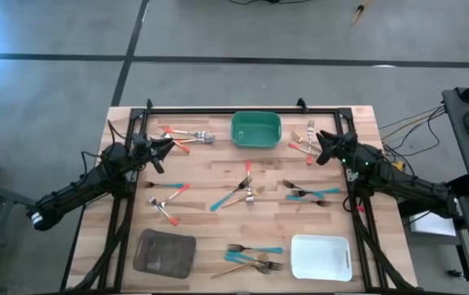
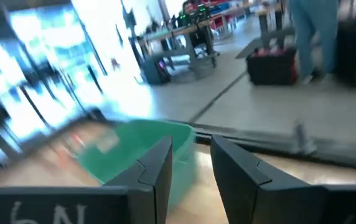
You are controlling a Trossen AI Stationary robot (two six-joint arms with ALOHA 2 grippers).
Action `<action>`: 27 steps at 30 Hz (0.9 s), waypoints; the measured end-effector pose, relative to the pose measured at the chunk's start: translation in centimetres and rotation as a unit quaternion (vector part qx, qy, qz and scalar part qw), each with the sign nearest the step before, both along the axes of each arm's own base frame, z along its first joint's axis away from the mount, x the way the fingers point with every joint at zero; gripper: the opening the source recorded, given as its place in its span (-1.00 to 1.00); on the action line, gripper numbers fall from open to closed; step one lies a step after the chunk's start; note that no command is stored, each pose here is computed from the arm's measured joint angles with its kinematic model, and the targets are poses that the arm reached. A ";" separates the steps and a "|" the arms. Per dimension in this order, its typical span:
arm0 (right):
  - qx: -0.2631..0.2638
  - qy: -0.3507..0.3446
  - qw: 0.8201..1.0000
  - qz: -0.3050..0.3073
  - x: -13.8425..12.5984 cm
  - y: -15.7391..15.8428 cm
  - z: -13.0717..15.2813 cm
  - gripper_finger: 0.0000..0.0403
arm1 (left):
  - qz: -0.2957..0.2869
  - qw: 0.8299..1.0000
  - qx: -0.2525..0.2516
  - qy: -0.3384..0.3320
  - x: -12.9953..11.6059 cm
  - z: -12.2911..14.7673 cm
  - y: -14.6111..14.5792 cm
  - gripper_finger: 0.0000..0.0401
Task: Sort silverware by color (type)
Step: Put the gold fork into the blue bin
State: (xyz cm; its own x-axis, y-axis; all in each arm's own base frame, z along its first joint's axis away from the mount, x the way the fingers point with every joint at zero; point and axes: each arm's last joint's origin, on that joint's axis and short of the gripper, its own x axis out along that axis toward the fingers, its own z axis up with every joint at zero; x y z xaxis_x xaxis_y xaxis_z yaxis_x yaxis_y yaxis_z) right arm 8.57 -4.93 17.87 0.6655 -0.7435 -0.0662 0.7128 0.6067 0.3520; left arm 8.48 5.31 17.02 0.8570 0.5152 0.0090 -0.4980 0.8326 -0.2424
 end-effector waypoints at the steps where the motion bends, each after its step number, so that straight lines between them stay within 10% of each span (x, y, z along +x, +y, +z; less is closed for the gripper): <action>1: 0.017 -0.027 0.999 -0.002 0.0 0.0 0.1 -0.49 | 0.000 1.000 0.000 0.000 0.0 0.0 0.0 -0.61; 27: 0.034 -0.213 0.967 -0.133 -0.7 -0.5 2.1 -0.49 | 0.000 1.000 0.000 0.000 0.0 0.0 0.0 -0.61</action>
